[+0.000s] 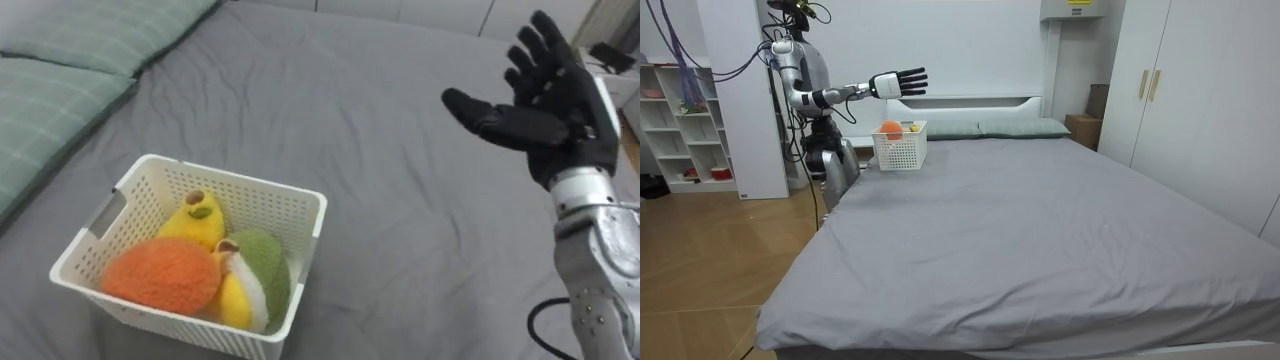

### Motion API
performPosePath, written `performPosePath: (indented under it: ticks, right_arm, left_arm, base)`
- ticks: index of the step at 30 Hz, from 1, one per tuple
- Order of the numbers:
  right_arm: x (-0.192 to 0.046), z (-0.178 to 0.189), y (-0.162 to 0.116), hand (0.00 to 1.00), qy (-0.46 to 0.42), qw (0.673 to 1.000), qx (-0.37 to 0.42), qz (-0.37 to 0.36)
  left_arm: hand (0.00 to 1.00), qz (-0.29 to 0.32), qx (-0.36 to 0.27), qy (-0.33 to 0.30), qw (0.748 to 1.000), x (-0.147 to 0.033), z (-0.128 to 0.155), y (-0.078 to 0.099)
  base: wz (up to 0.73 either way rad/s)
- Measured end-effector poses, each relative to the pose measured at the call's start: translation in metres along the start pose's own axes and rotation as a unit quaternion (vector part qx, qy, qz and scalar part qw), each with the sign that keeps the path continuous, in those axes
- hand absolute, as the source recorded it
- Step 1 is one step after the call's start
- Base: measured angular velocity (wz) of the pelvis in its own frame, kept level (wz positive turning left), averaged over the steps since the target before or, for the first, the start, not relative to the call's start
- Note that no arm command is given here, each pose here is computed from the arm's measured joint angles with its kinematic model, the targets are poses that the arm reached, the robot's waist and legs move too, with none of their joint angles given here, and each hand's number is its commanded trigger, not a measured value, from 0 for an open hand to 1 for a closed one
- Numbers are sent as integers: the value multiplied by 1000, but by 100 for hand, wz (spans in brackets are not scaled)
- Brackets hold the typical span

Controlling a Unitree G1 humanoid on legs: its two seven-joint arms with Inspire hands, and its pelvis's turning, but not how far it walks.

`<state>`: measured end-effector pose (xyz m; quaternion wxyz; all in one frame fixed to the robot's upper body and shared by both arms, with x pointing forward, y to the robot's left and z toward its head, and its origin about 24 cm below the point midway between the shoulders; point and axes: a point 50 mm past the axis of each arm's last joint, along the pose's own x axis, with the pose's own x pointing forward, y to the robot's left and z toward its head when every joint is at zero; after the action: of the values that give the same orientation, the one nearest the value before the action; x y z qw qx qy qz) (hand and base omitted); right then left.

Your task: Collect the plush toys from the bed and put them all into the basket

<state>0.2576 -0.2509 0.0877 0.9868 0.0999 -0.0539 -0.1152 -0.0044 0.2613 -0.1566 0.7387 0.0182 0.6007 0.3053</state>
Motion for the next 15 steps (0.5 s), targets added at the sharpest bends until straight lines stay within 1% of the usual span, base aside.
performPosePath:
  ticks: [3, 5, 6, 9, 11, 12, 13, 15]
  right_arm:
    - [-1, -4, -19, 0, 12, 998, 26, -56]
    - [-8, -8, -33, 0, 21, 993, 53, -100]
    - [-9, -9, -37, 0, 24, 992, 62, -110]
    - [-20, -23, -56, 0, 52, 980, 104, -162]
    - [-36, -39, -72, 0, 87, 966, 122, -210]
    - [-39, -45, -76, 0, 98, 961, 132, -221]
    - [-48, -58, -85, 0, 123, 952, 140, -245]
    - [-66, -78, -99, 0, 167, 936, 130, -282]
  left_arm:
    - [0, -1, -4, -9, 1000, 0, 3, 0]
    - [0, -2, -4, -17, 1000, 0, 7, 0]
    - [0, -2, -5, -18, 1000, 0, 8, 0]
    - [0, -5, -6, -19, 1000, 0, 8, -2]
    - [0, -8, -9, -18, 1000, 0, 9, -4]
    - [0, -9, -9, -19, 1000, 0, 10, -4]
    - [0, -8, -15, -16, 1000, 0, 9, -4]
    - [0, -9, -19, -15, 1000, -1, 9, -5]
  base:
    - [-31]
    - [-21]
    - [-19]
    - [-13]
    - [-9]
    - [-5]
    - [0]
    - [0]
